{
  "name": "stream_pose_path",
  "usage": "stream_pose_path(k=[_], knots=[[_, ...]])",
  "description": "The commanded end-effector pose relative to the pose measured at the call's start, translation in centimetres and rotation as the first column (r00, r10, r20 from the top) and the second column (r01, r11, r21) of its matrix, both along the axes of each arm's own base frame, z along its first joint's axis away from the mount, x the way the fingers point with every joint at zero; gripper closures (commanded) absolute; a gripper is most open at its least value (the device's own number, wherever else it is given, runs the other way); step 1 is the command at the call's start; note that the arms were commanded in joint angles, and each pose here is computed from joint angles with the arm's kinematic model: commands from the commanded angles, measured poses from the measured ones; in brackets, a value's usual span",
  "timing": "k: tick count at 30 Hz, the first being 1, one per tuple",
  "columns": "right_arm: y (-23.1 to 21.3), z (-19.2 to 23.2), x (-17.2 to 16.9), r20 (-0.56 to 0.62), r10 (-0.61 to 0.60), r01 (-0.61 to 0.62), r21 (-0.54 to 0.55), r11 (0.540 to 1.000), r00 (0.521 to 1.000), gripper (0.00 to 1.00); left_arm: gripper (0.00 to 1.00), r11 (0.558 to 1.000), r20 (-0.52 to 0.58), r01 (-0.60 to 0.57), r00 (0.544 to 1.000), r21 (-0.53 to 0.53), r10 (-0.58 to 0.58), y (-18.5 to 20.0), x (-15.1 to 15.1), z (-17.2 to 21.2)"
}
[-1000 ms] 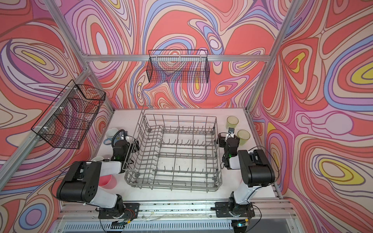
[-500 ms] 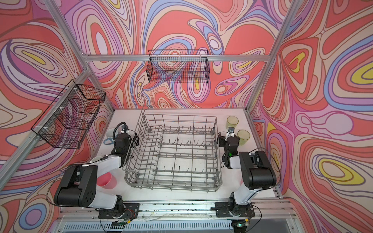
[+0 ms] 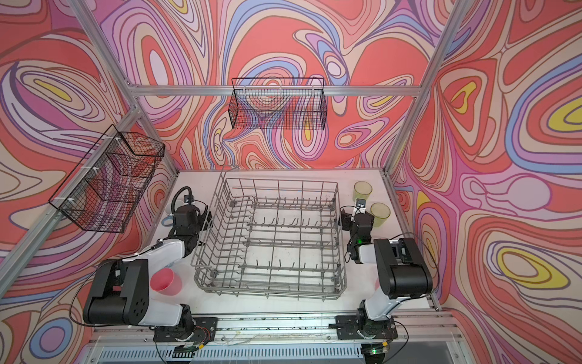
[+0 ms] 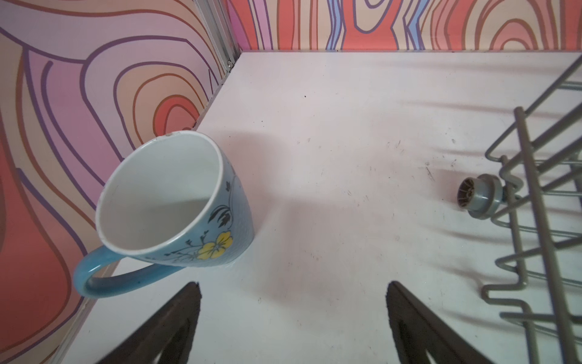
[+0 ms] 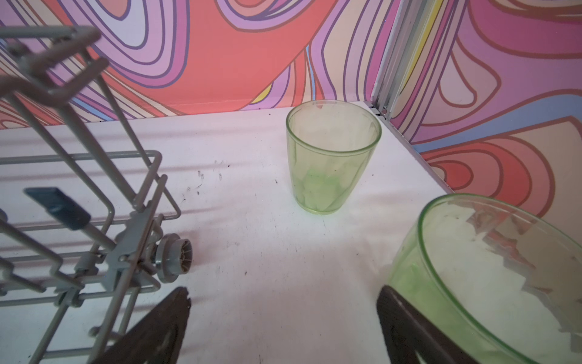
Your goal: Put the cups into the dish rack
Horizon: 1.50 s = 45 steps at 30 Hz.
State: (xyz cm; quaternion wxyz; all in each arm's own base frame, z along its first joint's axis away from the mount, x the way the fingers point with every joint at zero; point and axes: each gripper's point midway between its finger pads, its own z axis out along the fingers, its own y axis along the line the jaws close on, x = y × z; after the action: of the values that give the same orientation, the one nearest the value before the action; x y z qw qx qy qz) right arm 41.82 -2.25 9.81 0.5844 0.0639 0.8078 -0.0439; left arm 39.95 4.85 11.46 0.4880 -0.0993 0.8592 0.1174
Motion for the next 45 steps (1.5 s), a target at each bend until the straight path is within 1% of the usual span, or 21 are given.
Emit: stream_pose_path(k=[1, 14, 21, 26, 35, 45], knots=[[0.4, 1.4, 0.4, 0.031, 0.006, -0.006, 0.010, 1.000, 0.999, 0.03, 0.07, 0.999, 0.034, 0.002, 0.999, -0.045, -0.001, 0.1, 0.5, 1.8], [-0.2, 1.5, 0.5, 0.011, -0.034, 0.034, 0.016, 0.999, 0.999, 0.03, 0.08, 0.995, 0.066, -0.012, 0.998, -0.102, 0.019, 0.6, 0.9, 4.2], [-0.7, 1.6, 0.6, -0.015, -0.064, 0.065, 0.021, 0.998, 0.998, 0.04, 0.09, 0.988, 0.067, 0.023, 0.998, -0.153, -0.013, -0.2, 1.4, 5.5], [-0.6, 1.9, 0.8, -0.022, -0.065, 0.066, 0.027, 0.997, 0.998, 0.04, 0.11, 0.983, 0.070, 0.028, 0.997, -0.181, -0.016, -0.4, 1.5, 6.3], [-0.9, 2.4, 1.1, -0.042, -0.083, 0.084, 0.022, 0.996, 0.996, 0.05, 0.11, 0.979, 0.072, 0.034, 0.997, -0.199, -0.020, -0.6, 1.5, 7.8], [-1.3, 2.7, 1.4, -0.073, -0.104, 0.105, 0.011, 0.994, 0.992, 0.06, 0.11, 0.960, 0.089, 0.080, 0.994, -0.268, -0.058, -1.9, 1.8, 9.1]])
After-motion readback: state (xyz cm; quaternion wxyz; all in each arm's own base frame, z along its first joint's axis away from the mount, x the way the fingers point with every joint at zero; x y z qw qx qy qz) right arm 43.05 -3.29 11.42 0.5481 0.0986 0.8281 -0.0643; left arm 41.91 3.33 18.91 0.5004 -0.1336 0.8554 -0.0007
